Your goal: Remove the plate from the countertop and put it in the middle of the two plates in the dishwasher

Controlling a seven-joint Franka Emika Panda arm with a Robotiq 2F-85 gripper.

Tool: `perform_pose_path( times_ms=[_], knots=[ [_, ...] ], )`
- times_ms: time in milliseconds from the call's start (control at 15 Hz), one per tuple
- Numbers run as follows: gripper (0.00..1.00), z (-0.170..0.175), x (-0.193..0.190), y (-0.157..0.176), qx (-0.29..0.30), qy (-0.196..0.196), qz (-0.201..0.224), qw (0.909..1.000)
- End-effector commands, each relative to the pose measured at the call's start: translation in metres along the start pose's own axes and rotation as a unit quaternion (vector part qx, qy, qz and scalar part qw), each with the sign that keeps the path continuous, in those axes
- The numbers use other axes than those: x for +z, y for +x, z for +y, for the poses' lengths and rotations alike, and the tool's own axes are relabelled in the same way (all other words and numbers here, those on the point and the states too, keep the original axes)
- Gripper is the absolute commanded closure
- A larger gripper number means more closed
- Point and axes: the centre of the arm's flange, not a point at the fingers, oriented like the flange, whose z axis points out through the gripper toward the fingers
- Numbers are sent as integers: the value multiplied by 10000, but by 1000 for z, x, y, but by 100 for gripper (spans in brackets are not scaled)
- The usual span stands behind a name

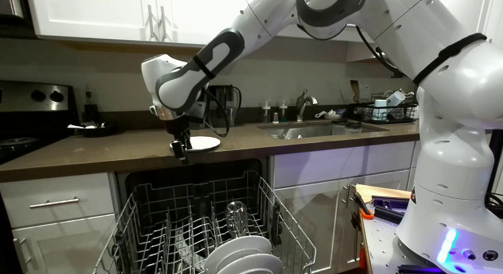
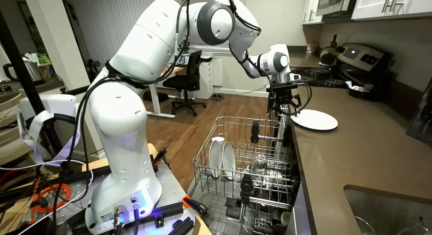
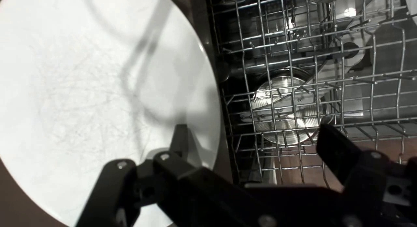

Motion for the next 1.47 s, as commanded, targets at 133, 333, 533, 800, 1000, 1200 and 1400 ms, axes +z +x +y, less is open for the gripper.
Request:
perform_pose_path(
  times_ms=[133,333,533,800,1000,1200,1400],
  knots=[
    [0,-14,2,-11,-205,253,1,9995],
    [0,-16,1,-11,-228,279,8,9994],
    [0,-18,0,-11,-230,274,14,9994],
    [0,-20,-1,-11,-249,297,11,9992],
    [0,-19,-2,-12,-186,213,12,9996],
    [0,-12,-7,-13,-112,61,73,9999],
    [0,-8,-11,-15,-65,-71,113,9999]
  ],
)
